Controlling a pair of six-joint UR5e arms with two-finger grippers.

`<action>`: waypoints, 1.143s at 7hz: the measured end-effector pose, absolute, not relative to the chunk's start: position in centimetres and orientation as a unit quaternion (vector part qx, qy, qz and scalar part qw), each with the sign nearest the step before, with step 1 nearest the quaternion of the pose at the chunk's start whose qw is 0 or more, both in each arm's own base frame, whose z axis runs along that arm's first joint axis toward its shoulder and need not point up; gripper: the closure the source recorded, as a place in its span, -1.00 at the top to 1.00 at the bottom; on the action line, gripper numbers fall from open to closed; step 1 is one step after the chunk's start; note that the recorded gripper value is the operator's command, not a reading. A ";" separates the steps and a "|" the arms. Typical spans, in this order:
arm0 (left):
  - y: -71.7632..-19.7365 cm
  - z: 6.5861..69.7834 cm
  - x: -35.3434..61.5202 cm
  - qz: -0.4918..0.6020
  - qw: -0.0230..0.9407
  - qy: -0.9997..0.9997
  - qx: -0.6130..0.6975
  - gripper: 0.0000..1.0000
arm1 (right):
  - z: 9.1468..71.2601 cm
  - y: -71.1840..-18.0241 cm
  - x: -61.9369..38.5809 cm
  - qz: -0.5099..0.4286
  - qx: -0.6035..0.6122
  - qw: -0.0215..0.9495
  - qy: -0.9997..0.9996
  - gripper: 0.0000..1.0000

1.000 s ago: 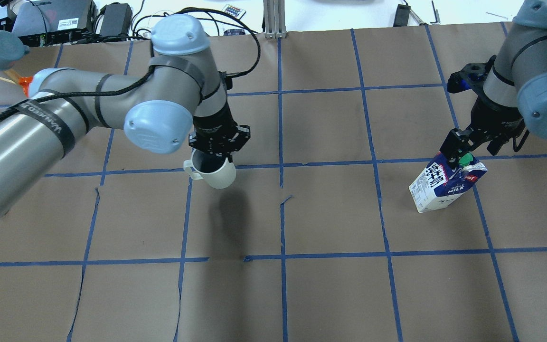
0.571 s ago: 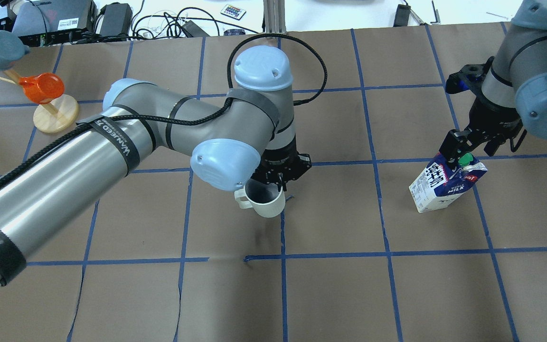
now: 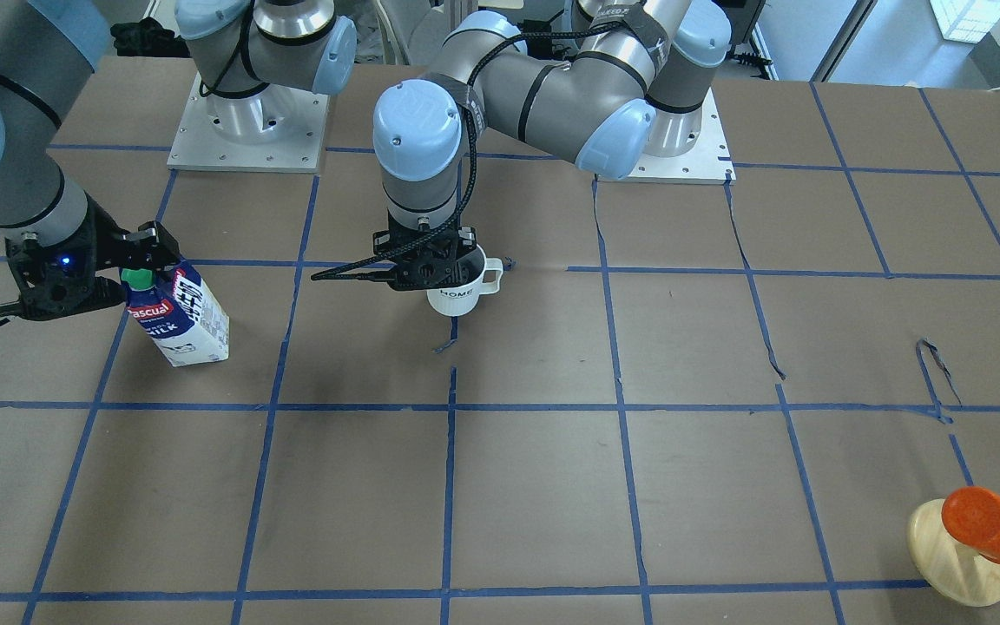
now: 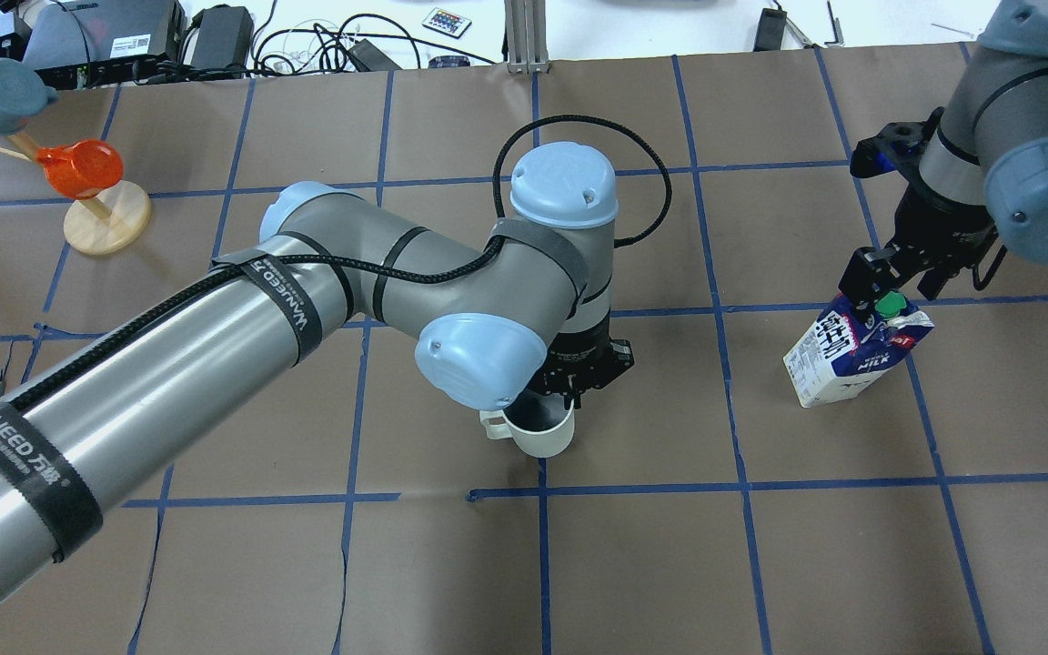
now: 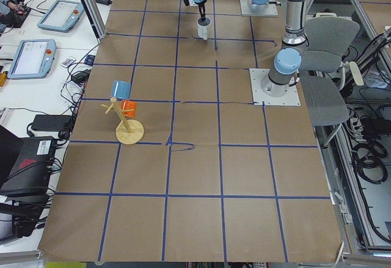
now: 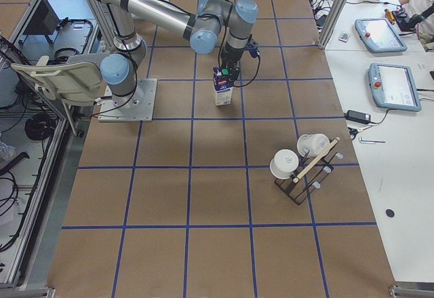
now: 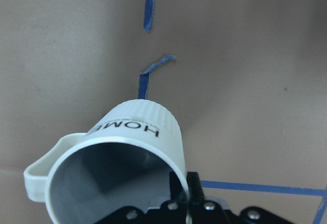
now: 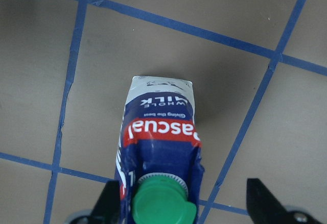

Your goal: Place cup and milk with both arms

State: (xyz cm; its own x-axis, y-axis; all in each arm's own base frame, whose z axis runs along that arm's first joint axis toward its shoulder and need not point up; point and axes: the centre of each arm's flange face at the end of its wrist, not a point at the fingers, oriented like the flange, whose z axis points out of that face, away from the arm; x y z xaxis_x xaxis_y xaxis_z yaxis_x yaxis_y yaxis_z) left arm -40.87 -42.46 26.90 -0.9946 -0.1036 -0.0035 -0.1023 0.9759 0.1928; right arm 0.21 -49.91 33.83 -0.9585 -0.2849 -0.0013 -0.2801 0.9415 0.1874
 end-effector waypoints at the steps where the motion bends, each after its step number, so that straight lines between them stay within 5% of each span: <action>1: -42.3 26.2 -40.9 -0.102 0.000 -0.993 0.053 0.98 | 33.8 -49.9 0.2 -0.092 0.143 0.012 -0.985 -0.12; 3: -42.1 25.5 -40.9 -0.107 -0.004 -0.993 0.058 1.00 | 33.9 -50.0 0.2 -0.091 0.141 0.011 -0.986 -0.82; 8: -46.0 35.2 -36.7 -0.035 0.039 -0.997 0.056 1.00 | 37.3 -51.0 2.0 -0.065 0.102 -0.009 -0.993 -0.89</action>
